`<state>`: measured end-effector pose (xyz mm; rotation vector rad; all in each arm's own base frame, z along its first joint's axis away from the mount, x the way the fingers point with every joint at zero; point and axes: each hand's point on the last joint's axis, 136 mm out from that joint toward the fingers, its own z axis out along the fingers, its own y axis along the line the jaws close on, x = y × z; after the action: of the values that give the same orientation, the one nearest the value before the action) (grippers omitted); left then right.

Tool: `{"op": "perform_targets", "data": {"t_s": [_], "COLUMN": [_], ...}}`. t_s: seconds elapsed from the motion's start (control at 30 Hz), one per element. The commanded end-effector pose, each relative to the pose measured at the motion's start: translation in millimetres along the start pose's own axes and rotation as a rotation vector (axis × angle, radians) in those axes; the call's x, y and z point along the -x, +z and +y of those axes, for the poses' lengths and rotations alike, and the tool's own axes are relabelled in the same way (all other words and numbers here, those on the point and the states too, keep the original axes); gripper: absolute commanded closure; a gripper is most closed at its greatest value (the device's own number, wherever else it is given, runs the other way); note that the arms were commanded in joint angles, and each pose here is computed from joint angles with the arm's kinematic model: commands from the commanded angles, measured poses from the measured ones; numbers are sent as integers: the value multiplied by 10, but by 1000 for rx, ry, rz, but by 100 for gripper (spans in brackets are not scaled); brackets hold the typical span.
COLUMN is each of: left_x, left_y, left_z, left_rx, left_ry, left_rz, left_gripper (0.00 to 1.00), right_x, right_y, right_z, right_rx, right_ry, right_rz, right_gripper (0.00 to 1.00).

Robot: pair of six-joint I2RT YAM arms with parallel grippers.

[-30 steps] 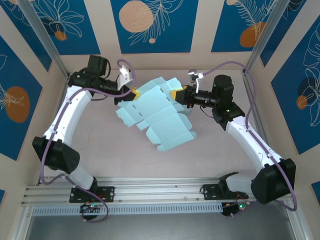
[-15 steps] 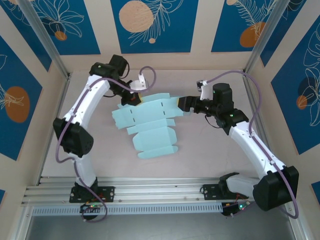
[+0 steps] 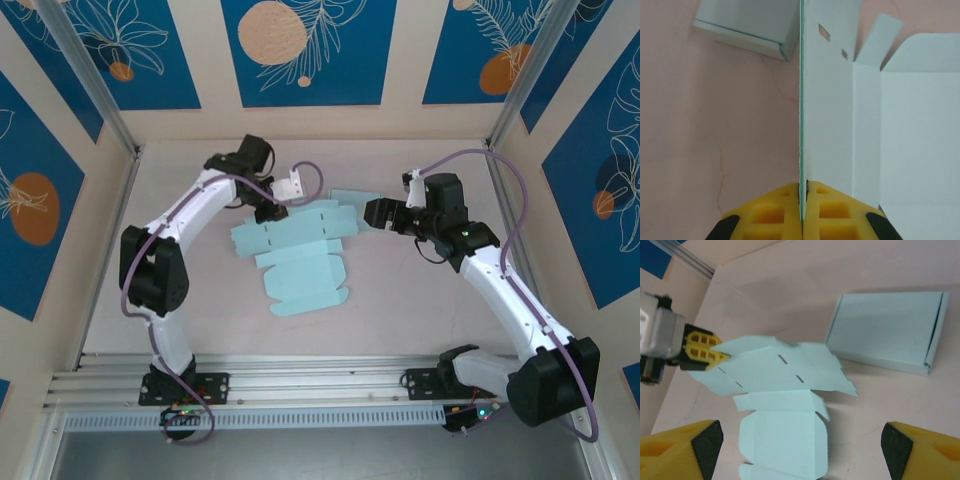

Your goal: Fold the paper box

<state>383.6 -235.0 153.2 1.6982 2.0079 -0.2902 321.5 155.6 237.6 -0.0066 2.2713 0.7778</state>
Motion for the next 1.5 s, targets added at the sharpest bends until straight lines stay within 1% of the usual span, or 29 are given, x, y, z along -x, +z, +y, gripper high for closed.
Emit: {"op": "perform_targets", "data": {"t_s": [0.0,0.1,0.27,0.5,0.67,0.77,0.87,1.0,1.3,1.47], "left_x": [351,323,179,200,223,257,267,263,247,281], "left_y": [-233,-187,27,50,28,-26,-63,-59,42,49], "left_z": [247,175,33,2,38,34,36,34,97,109], "left_rx": [270,404,546,699,777,800,814,816,841,848], "left_ry": [83,134,187,268,329,344,353,361,357,357], "left_rz": [-160,-202,-170,-151,-108,-119,-116,-109,-77,-89], "left_gripper": [100,100,100,100,100,100,100,100,100,100], "right_x": [-108,-149,-208,-211,-166,-81,16,56,-212,-338], "right_y": [-30,-6,82,282,563,737,864,1015,1311,1498], "right_z": [-129,-86,106,328,448,480,520,542,487,463], "right_rx": [-46,-10,110,102,44,36,25,13,41,49], "right_ry": [52,84,149,150,120,105,71,39,122,149], "right_rz": [20,38,70,117,171,189,204,236,316,352], "right_gripper": [16,16,22,27,32,34,34,34,35,35]}}
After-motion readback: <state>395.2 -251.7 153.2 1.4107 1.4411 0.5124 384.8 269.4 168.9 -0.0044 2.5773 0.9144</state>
